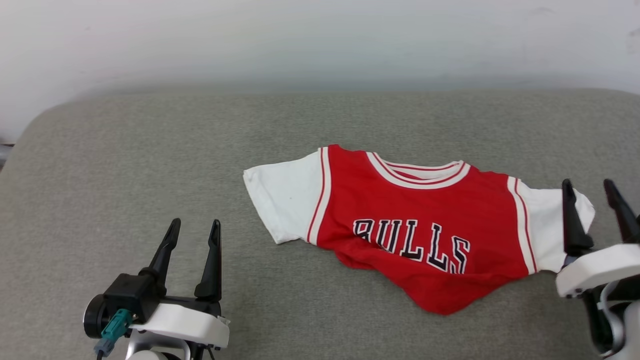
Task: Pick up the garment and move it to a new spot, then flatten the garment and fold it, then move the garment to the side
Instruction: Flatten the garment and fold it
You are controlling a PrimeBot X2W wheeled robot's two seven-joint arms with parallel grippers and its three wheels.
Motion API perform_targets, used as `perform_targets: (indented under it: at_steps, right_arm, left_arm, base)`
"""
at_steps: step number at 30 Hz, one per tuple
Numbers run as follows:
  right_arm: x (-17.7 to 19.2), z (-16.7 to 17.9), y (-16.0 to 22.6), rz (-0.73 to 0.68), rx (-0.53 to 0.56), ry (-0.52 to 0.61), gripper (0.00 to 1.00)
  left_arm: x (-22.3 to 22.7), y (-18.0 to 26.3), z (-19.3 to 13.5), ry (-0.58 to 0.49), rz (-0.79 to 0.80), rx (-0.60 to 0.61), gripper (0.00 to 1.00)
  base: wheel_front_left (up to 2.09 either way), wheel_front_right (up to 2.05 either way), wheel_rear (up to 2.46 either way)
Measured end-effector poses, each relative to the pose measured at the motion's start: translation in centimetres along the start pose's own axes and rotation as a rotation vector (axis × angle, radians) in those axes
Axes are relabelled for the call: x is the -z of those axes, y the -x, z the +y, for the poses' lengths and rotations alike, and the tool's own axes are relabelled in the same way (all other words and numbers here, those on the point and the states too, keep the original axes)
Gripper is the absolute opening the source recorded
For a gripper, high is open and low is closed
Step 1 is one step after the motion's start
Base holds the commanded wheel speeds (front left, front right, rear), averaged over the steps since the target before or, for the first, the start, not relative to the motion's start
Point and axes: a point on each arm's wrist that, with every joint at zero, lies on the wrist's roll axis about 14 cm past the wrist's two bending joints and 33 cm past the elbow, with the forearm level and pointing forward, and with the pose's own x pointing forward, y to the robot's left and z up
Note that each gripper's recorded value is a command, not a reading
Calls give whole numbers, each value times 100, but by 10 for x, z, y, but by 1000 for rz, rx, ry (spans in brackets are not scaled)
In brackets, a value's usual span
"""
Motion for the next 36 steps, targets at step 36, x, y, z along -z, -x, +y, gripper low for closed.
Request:
perform_targets:
  at_steps: [36]
  right_arm:
    - [58,-26,12,67,154,-45,100]
  left_arm:
    - [143,-127,5,-347,1013,394,100]
  base:
    - [0,0,0]
